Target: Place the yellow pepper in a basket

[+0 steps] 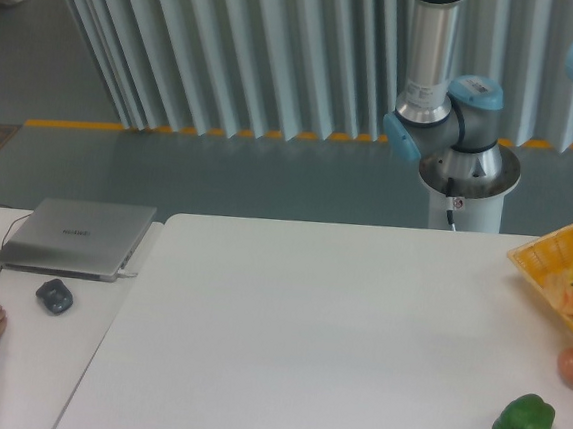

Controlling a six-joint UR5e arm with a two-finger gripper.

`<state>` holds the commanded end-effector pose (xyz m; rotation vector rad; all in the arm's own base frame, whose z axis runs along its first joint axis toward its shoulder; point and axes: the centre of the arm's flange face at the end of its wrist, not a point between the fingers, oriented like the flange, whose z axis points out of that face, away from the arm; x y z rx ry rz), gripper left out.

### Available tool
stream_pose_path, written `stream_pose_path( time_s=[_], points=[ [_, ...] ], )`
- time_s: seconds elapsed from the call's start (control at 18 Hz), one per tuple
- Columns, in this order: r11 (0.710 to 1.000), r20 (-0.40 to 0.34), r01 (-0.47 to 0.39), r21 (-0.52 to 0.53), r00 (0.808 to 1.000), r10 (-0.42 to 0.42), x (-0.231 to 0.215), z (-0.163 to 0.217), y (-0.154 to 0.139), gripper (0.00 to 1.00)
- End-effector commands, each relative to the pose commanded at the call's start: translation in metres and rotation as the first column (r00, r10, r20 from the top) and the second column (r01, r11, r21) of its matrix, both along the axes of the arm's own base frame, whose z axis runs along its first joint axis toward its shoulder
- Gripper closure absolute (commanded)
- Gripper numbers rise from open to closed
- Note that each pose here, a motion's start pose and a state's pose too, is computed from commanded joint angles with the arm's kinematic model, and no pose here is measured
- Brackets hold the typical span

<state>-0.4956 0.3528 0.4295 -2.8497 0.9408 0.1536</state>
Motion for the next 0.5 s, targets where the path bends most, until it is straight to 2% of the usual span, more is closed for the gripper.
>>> stream_pose_path(
  time_s=[0.33, 0.5],
  points=[
    [0.998, -0.025, -0.061, -0.027, 0.998, 0.061, -0.024, -0.032, 0.004, 0.55],
    [0.997, -0.025, -0.072, -0.026, 0.997, 0.071, -0.028, -0.036, 0.004, 0.54]
  ],
)
